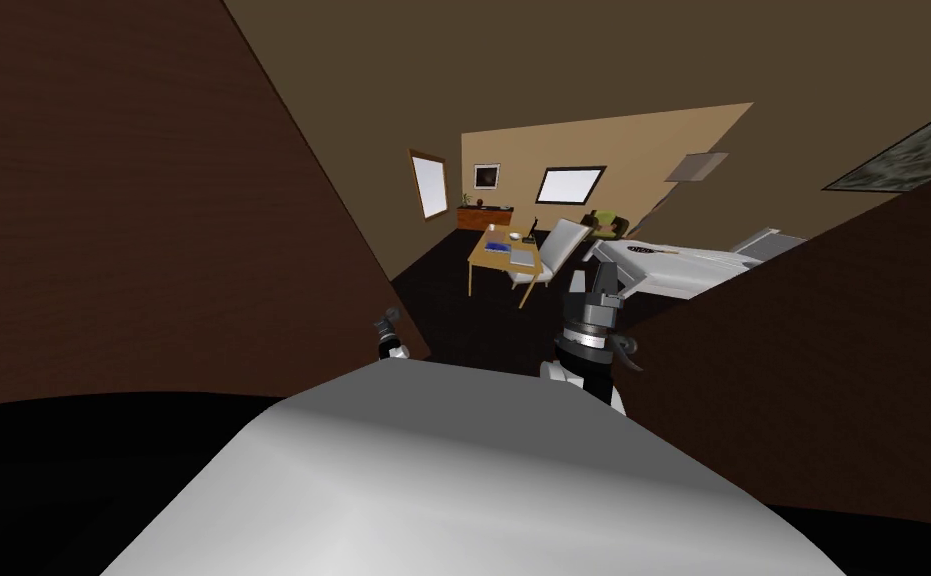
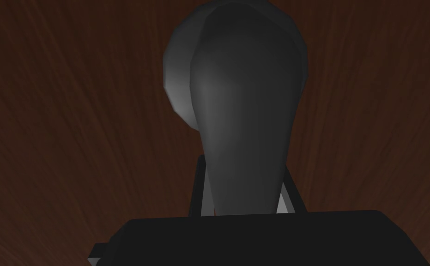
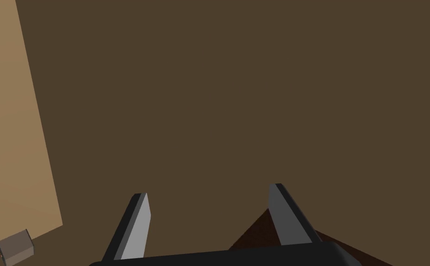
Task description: Push the door open
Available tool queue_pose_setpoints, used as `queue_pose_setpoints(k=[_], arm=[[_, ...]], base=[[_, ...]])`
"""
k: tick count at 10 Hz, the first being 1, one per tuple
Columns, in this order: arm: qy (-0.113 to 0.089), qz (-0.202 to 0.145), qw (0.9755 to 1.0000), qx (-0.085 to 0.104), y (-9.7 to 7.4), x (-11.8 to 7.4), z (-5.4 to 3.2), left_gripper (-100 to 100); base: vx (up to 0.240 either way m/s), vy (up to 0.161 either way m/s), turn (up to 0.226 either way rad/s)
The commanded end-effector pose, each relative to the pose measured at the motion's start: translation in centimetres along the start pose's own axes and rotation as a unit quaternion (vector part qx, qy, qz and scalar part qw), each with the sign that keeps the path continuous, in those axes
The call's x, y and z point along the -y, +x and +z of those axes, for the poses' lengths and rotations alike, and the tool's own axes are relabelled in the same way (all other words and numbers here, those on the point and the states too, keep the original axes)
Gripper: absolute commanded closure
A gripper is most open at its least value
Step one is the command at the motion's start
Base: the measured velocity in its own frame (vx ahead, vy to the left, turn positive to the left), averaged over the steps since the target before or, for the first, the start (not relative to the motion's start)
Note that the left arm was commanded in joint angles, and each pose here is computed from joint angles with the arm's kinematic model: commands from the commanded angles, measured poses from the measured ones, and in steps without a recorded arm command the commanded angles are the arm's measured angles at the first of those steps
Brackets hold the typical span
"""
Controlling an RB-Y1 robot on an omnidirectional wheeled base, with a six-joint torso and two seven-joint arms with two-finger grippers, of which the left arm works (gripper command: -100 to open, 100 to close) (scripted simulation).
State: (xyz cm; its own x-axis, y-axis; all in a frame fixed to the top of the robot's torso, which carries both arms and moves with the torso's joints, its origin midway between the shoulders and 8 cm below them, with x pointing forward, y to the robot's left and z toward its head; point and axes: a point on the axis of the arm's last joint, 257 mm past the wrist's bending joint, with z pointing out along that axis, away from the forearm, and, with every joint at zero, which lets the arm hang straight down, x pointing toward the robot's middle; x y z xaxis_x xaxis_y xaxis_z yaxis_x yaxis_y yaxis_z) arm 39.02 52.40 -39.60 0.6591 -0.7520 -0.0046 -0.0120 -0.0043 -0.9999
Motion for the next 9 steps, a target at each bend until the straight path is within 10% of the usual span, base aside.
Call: queue_pose_setpoints(k=[1,9], arm=[[0.006,-0.002,0.9999,0.012,-0.7,0.4,0.41,100],[0.005,-0.001,0.9977,0.068,-5.5,0.4,0.33,100]], base=[[0.192,0.048,0.025],[0.160,0.036,0.031]])
